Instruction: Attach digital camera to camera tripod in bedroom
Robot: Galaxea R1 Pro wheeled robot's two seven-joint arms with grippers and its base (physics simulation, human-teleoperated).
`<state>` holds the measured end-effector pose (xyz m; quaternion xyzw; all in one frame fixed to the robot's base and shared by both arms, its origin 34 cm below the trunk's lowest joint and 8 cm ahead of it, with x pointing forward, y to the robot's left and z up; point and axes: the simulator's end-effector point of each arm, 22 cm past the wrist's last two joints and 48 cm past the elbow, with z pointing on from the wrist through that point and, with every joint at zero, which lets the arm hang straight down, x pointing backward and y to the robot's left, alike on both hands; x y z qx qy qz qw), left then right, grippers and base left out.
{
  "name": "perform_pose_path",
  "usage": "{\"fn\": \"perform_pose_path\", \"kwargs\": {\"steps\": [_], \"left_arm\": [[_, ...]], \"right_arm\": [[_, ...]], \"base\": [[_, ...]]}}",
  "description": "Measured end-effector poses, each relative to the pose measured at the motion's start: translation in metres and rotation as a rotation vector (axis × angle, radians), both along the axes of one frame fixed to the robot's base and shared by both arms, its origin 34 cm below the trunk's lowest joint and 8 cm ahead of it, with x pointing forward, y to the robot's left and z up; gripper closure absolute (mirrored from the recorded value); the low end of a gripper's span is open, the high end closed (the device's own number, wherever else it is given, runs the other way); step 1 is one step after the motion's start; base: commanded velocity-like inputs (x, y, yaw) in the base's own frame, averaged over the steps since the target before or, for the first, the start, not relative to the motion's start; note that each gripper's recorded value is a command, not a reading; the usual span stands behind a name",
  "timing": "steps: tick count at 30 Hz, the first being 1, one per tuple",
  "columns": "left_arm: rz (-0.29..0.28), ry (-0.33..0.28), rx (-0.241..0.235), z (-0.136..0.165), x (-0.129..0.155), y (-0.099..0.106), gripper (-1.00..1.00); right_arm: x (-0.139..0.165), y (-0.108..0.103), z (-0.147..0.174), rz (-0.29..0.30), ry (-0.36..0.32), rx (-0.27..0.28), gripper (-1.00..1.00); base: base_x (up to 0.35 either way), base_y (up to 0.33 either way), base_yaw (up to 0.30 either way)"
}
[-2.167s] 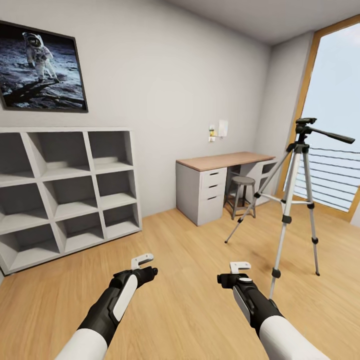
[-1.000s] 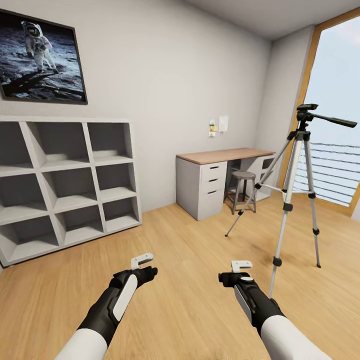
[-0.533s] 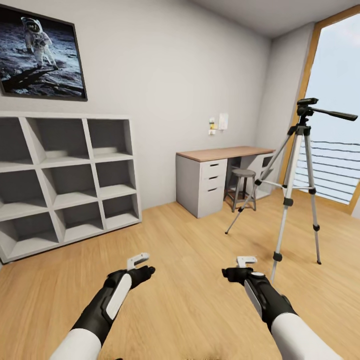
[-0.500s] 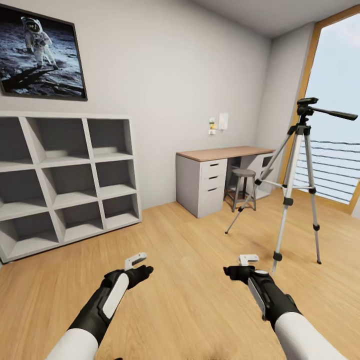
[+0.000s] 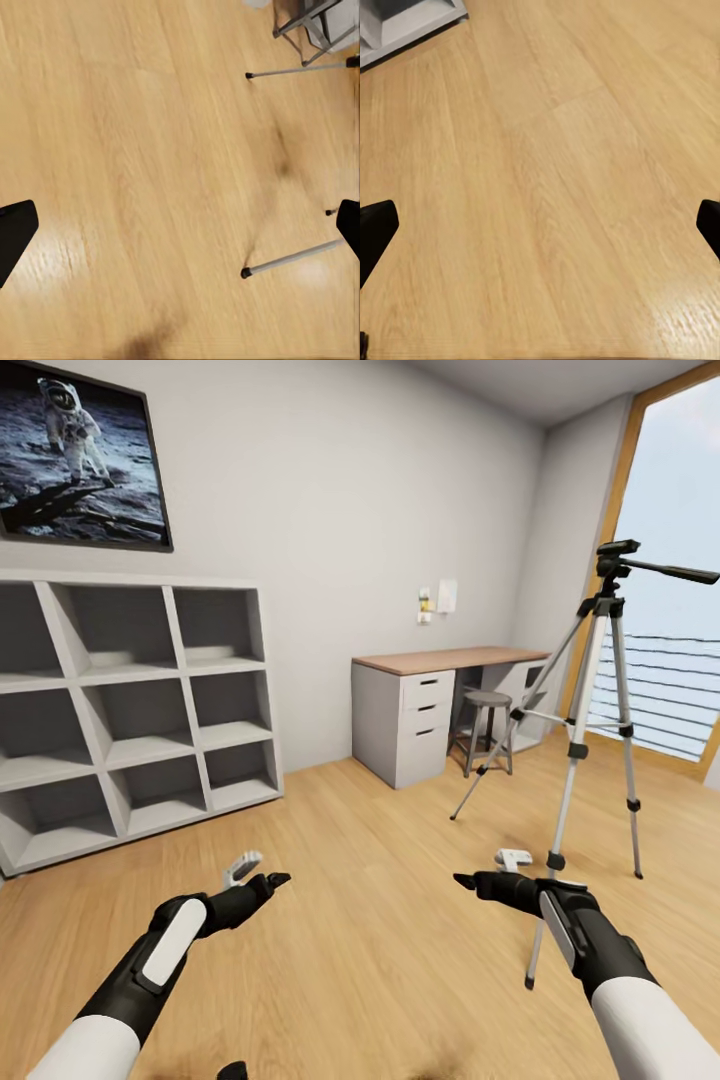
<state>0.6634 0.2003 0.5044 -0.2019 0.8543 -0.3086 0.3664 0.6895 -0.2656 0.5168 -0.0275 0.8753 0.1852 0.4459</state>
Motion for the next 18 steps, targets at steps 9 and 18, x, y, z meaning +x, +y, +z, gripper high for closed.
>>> {"fn": "perform_pose_path", "kwargs": {"steps": [9,18], "left_arm": [[-0.005,0.021,-0.019,-0.018,0.001,-0.002,-1.00],[-0.012,0.063,-0.024,-0.041,-0.002,-0.004,-1.00]], "right_arm": [[-0.002,0.002,-0.022,0.017,0.038,0.009,-1.00],[-0.003,0.004,-0.046,0.021,0.077,0.007,-1.00]], "base": [[0.000,0.000,0.000],[0.000,0.000,0.000]]}}
